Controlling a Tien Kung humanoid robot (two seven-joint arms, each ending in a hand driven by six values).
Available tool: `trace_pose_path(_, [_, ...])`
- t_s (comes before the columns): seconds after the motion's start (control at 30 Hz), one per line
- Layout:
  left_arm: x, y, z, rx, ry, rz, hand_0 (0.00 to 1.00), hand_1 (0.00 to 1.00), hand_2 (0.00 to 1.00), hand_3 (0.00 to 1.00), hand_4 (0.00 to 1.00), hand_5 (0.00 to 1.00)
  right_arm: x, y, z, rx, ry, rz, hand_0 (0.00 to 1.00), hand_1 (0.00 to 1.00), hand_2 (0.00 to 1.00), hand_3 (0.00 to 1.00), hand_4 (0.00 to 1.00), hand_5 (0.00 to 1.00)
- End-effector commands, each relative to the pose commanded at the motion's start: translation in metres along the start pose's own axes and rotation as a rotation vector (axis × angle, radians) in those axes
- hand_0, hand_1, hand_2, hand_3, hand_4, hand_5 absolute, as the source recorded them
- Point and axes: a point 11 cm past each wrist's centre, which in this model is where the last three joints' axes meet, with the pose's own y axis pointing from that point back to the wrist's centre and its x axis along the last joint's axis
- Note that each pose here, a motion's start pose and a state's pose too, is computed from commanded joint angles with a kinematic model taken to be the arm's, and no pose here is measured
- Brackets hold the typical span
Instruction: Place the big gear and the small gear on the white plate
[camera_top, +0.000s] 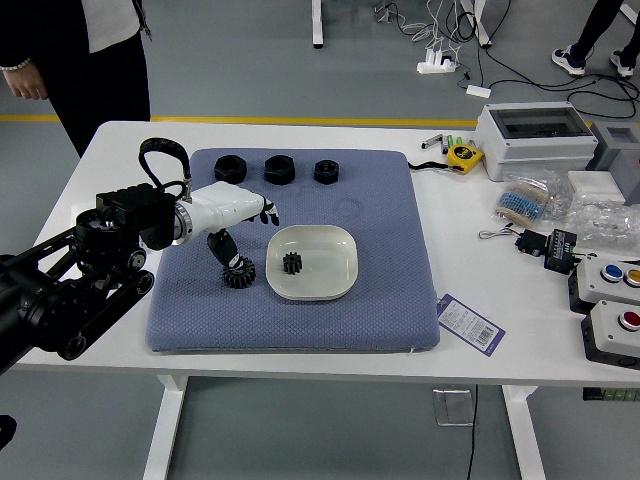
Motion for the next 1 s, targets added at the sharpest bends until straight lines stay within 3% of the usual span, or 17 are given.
trace_pose_path(0.13, [-0.008, -0.001, -0.002, 0.017, -0.019, -0.035, 0.554, 0.674, 0.725, 0.732, 0.846, 0.002, 0.0, 0.0, -0.001, 0.002, -0.002, 0.0, 0.683, 0.66, 0.738, 0.586, 0.804, 0.716])
trace_pose_path(0.17, [-0.009, -0.001, -0.003, 0.022, -0.018, -0.044, 0.571, 0.676, 0.727, 0.726, 0.899, 0.002, 0.0, 0.0, -0.001, 0.002, -0.004, 0.0, 0.683, 0.659, 0.738, 0.587, 0.803, 0.716])
trace_pose_path(0.57, [-0.014, 0.003, -0.018, 0.092, 0.029, -0.111, 0.602, 0.7, 0.742, 0.746, 0.949, 0.002, -0.001, 0.0, -0.003, 0.004, -0.004, -0.002, 0.683, 0.659, 0.738, 0.587, 0.802, 0.716])
trace_pose_path(1.0, [-0.023, -0.003, -0.02, 0.105, 0.091, -0.128, 0.598, 0.687, 0.74, 0.739, 0.94, 0.002, -0.001, 0.0, -0.006, 0.011, -0.006, -0.003, 0.683, 0.659, 0.738, 0.587, 0.801, 0.716])
